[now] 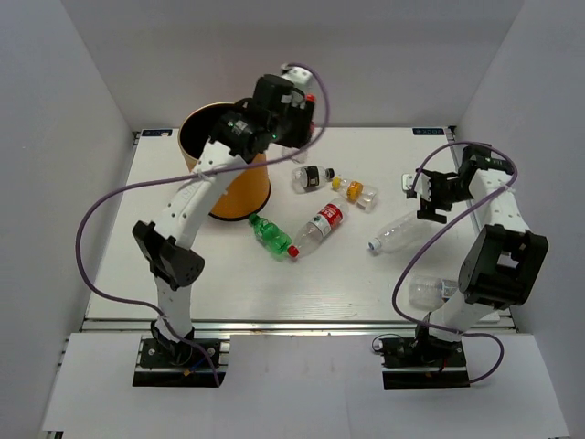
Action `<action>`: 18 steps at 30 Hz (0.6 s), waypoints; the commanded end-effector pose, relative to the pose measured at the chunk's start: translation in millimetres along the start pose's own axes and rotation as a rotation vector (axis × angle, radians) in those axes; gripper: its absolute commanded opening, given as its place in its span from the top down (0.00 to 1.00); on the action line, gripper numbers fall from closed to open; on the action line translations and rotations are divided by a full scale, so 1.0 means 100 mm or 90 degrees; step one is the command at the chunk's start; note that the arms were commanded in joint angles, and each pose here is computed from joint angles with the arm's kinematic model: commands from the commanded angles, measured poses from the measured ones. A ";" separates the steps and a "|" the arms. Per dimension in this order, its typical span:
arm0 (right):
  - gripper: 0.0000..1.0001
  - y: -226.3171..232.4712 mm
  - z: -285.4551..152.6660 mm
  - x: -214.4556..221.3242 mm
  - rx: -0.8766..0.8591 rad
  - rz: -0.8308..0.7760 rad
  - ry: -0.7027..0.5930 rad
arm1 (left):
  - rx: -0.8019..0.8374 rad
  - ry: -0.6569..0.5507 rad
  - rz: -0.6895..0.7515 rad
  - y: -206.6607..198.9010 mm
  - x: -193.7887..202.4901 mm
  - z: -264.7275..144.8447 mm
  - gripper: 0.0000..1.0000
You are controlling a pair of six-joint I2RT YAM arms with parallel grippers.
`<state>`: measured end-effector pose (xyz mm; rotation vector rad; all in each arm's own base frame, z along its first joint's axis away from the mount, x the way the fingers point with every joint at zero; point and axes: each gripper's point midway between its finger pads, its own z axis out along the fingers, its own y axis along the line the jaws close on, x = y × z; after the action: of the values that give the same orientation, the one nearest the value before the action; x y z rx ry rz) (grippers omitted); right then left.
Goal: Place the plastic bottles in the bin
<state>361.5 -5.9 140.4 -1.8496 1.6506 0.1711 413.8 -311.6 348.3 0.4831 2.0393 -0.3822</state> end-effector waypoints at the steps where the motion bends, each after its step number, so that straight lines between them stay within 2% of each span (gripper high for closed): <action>1: 0.15 -0.04 0.02 -0.04 -0.010 -0.057 -0.023 | -0.099 0.006 -0.109 0.63 0.02 0.13 0.84; 4: 0.15 0.04 0.09 0.00 -0.007 -0.062 -0.018 | -0.156 -0.018 -0.175 1.03 0.00 0.19 0.84; 7: 0.15 0.15 0.13 0.05 -0.014 -0.052 -0.012 | -0.154 -0.094 -0.222 1.22 -0.29 0.10 0.84; 9: 0.15 0.19 0.16 0.08 -0.020 -0.047 -0.006 | -0.140 -0.135 -0.240 1.27 -0.48 0.02 0.84; 11: 0.15 0.27 0.20 0.12 -0.032 -0.031 -0.003 | -0.121 -0.142 -0.274 1.36 -0.52 0.01 0.84; 14: 0.15 0.31 0.22 0.12 -0.034 -0.023 -0.004 | -0.070 -0.132 -0.315 1.35 -0.42 0.05 0.84; 15: 0.15 0.31 0.23 0.12 -0.034 -0.020 -0.005 | -0.055 -0.161 -0.324 1.38 -0.51 0.02 0.84; 16: 0.15 0.30 0.24 0.11 -0.031 -0.021 -0.008 | -0.039 -0.148 -0.333 1.34 -0.39 0.07 0.84; 18: 0.15 0.32 0.27 0.12 -0.029 -0.012 -0.009 | -0.070 -0.196 -0.356 1.51 -0.50 -0.17 0.84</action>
<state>341.3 -3.2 94.0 -1.9112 1.6530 0.2494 512.4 -191.7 325.8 -0.1714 2.0262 -0.5211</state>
